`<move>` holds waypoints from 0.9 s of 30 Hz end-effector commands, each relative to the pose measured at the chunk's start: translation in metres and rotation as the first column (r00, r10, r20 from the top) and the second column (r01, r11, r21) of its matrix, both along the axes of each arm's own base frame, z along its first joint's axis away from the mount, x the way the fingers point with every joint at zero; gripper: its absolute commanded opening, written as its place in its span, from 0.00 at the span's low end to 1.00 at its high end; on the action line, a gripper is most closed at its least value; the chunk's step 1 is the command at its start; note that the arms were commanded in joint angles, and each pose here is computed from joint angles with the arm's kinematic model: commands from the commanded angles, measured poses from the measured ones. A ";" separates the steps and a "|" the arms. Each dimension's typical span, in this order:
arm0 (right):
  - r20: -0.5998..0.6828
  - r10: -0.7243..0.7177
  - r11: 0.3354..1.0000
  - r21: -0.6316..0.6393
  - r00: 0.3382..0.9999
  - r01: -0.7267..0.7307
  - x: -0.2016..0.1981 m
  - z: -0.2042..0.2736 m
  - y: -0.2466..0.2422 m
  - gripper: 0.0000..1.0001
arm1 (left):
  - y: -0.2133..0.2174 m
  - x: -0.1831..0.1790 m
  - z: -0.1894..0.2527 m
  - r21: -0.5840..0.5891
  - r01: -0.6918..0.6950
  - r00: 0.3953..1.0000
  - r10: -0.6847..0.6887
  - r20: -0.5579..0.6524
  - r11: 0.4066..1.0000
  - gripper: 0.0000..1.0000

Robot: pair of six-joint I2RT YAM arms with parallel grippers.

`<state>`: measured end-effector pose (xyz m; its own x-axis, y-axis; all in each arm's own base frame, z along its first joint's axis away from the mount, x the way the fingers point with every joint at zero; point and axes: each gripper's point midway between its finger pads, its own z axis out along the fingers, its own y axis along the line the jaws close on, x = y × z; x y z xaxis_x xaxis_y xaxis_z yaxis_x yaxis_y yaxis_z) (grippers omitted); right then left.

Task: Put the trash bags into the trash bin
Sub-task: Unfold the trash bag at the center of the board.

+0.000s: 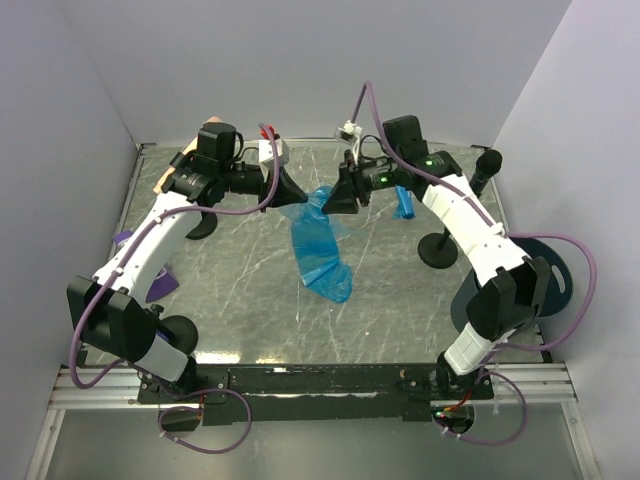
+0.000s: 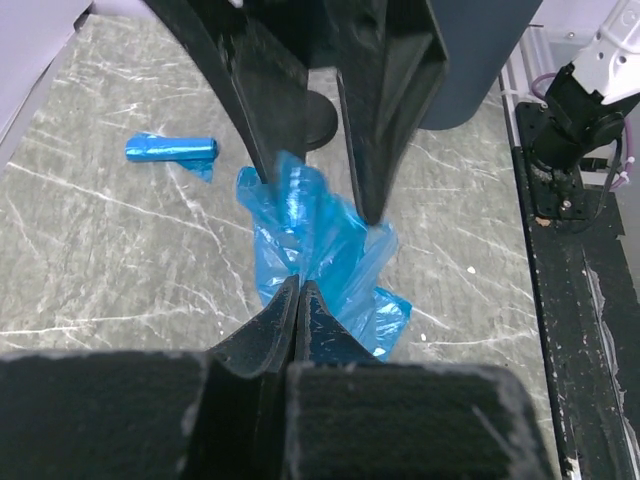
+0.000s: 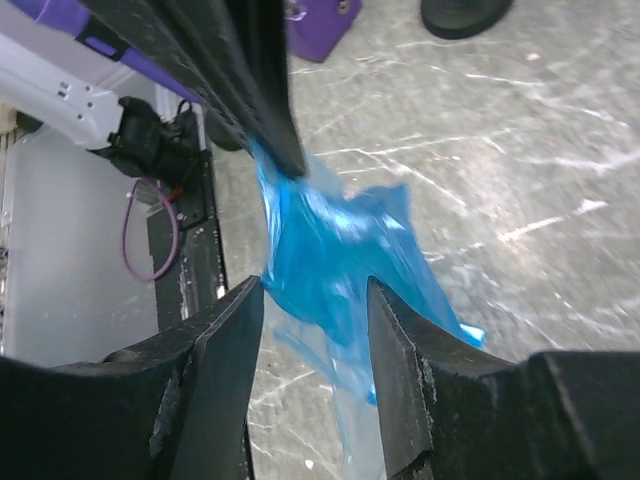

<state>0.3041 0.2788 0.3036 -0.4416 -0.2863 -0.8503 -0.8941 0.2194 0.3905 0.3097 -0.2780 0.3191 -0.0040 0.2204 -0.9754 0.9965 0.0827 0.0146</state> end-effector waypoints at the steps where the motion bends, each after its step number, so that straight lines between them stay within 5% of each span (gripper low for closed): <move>1: 0.088 0.019 1.000 0.016 0.996 -0.021 0.009 0.013 0.017 0.52 | -0.004 -0.012 0.022 -0.040 0.075 0.996 -0.073 0.051 0.996 0.01; 4: 0.093 0.039 0.999 0.027 0.995 -0.042 0.013 0.015 0.022 0.40 | -0.004 -0.012 0.020 -0.037 0.075 0.996 -0.073 0.052 0.997 0.01; 6: 0.093 0.073 0.996 0.051 0.993 -0.078 0.009 0.020 0.026 0.12 | -0.003 -0.010 0.018 -0.032 0.063 0.997 -0.062 0.048 0.997 0.01; 8: 0.089 0.052 0.998 0.036 0.995 -0.055 0.010 0.019 0.024 0.00 | -0.001 -0.002 0.015 -0.018 0.013 0.999 -0.012 0.043 1.000 0.00; 13: 0.101 -0.042 0.998 -0.047 0.994 0.047 0.010 0.004 0.002 0.00 | 0.013 0.016 0.012 0.005 -0.123 0.991 0.123 0.052 0.992 0.04; 16: 0.116 -0.071 0.995 -0.065 0.991 0.079 0.008 0.003 -0.003 0.00 | 0.012 0.009 0.004 0.016 -0.073 0.997 0.073 0.000 0.997 0.46; 19: 0.131 -0.083 0.993 -0.077 0.988 0.094 0.009 0.006 0.000 0.00 | -0.003 0.007 0.010 -0.029 -0.034 0.999 0.034 -0.014 0.999 0.58; 23: 0.147 -0.100 0.991 -0.076 0.984 0.112 0.014 0.012 0.002 0.00 | -0.028 0.010 0.006 -0.002 -0.011 1.000 0.011 -0.005 1.000 0.65; 27: 0.154 -0.110 0.990 -0.070 0.982 0.122 0.015 0.018 0.004 0.00 | -0.049 0.020 -0.003 0.047 0.000 0.997 0.004 -0.079 0.999 0.59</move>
<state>0.3207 0.2819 0.2835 -0.4273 -0.3469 -0.8349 -0.8853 0.3481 0.3085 0.3198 -0.3084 0.3143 -0.0494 0.2417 -0.9691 0.9960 0.0836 -0.0300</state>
